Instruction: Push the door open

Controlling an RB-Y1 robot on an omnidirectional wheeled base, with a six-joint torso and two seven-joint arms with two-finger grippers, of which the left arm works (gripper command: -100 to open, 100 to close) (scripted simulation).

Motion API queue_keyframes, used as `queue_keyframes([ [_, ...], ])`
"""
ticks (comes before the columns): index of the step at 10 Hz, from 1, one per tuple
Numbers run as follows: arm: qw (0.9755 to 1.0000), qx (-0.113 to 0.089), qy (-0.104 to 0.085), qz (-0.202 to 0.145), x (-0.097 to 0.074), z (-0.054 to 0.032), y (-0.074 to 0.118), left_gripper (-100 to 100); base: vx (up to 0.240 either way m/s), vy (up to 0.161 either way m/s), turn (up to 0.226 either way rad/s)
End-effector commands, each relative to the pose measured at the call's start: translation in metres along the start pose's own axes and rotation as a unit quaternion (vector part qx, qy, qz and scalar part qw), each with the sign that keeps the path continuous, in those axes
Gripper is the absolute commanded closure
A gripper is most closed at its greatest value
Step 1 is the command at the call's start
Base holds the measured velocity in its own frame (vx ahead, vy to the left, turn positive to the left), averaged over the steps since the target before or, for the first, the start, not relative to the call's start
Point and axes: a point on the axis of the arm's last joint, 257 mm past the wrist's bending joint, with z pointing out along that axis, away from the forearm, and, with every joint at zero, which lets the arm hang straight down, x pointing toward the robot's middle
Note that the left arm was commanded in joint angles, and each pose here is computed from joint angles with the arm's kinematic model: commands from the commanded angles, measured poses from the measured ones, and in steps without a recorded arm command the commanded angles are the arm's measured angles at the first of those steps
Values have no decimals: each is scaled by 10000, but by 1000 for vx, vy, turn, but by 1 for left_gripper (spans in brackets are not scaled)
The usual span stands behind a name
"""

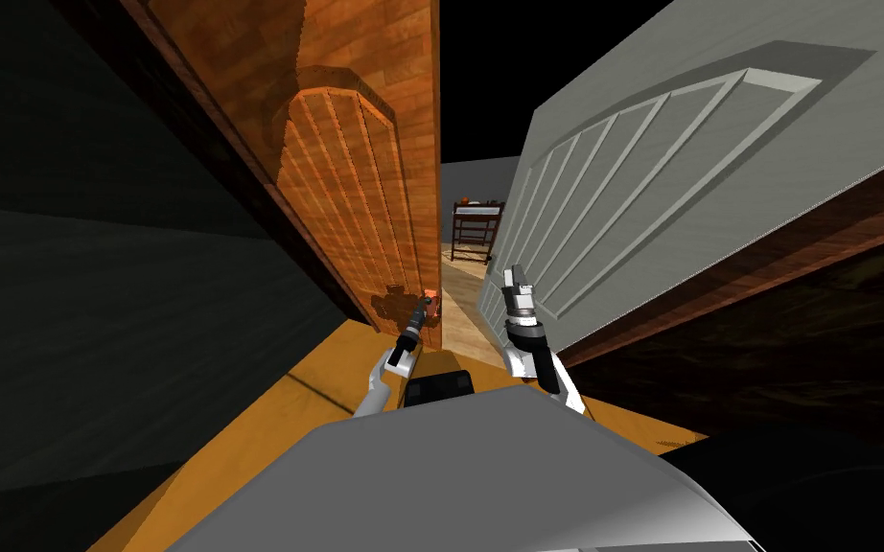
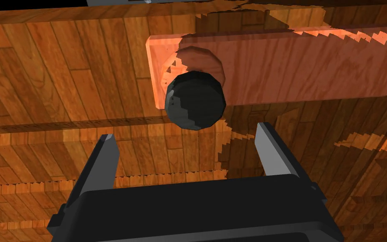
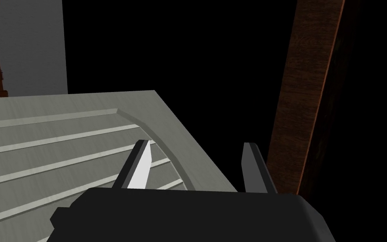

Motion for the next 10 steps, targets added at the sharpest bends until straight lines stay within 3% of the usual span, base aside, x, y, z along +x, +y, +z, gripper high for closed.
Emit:
queue_keyframes([
  [1,10000,1,-27,-6,-19,12,18,-100,213,-86,-31],
  [4,10000,1,-44,-19,-24,20,27,-100,156,-42,-19],
  [5,10000,1,-44,-19,-24,20,27,100,-7,2,8],
  [10,10000,1,-44,-19,-24,20,27,100,-8,3,-5],
])
